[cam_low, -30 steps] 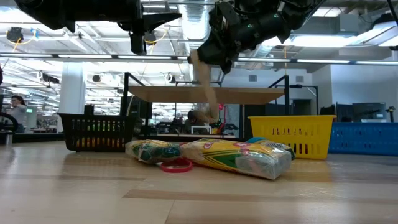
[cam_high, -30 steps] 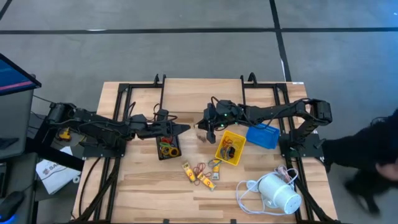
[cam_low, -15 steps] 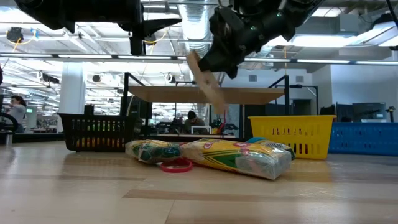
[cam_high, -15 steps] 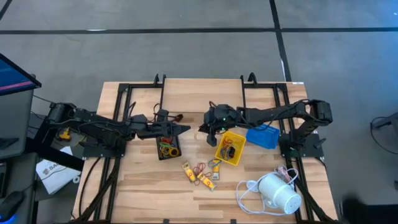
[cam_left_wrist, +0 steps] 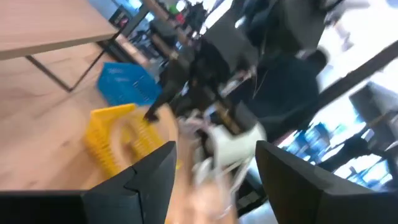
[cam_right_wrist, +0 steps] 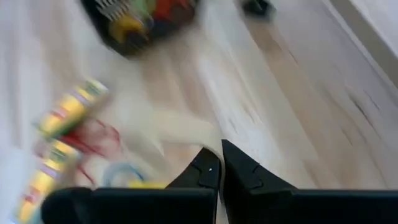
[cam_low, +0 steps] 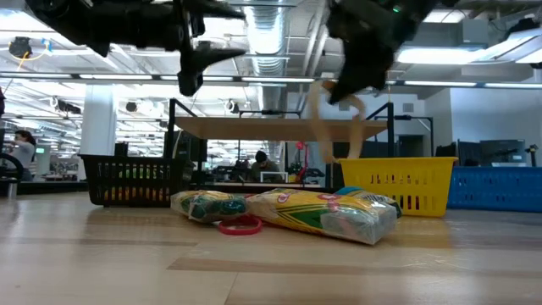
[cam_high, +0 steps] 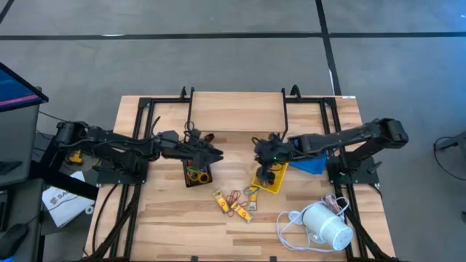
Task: Pick & Place Office Desk Supplies
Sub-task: Put the light brown rubber band into the yellow bin, then put the blue rubber band into the yellow bin
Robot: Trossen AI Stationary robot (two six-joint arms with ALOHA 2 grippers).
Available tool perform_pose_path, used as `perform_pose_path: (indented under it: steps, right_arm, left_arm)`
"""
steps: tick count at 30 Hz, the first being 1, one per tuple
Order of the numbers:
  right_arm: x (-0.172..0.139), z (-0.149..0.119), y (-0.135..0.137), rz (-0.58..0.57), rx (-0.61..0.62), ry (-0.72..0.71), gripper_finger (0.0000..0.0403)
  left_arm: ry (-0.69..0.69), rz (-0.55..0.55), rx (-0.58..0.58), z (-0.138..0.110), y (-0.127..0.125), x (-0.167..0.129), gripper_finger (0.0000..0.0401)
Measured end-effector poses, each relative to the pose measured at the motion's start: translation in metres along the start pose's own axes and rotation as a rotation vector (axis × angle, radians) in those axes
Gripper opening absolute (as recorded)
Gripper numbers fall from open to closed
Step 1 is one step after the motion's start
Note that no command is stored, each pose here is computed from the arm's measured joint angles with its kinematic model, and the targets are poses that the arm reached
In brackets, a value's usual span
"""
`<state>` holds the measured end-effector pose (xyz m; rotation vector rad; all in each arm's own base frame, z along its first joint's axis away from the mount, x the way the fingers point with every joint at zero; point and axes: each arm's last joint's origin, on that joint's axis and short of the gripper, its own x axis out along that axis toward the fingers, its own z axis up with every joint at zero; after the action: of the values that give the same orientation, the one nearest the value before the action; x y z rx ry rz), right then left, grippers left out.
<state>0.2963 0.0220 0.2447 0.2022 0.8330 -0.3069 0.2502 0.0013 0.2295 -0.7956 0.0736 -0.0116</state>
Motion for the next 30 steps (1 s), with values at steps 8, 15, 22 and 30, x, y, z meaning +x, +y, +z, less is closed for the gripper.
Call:
perform_pose_path:
  steps: [8,15,22,30]
  right_arm:
    - [-0.011,-0.026,0.003,-0.168,0.063,0.150,0.0000]
    - [-0.013,-0.031,0.002,-0.226,0.079,0.173,0.0001]
    - [-0.013,-0.032,0.002,-0.216,0.034,0.194,0.0070]
    - [-0.016,-0.036,0.011,-0.074,0.046,0.278,0.0211]
  left_arm:
    - [0.119,0.128,0.156,-0.008,0.016,-0.002,0.0199]
    - [0.136,0.140,0.214,-0.009,0.017,-0.002,0.0184]
    - [0.149,0.147,0.223,-0.010,0.018,-0.002,0.0177]
    - [0.188,0.107,0.290,-0.014,0.015,-0.002,0.0176]
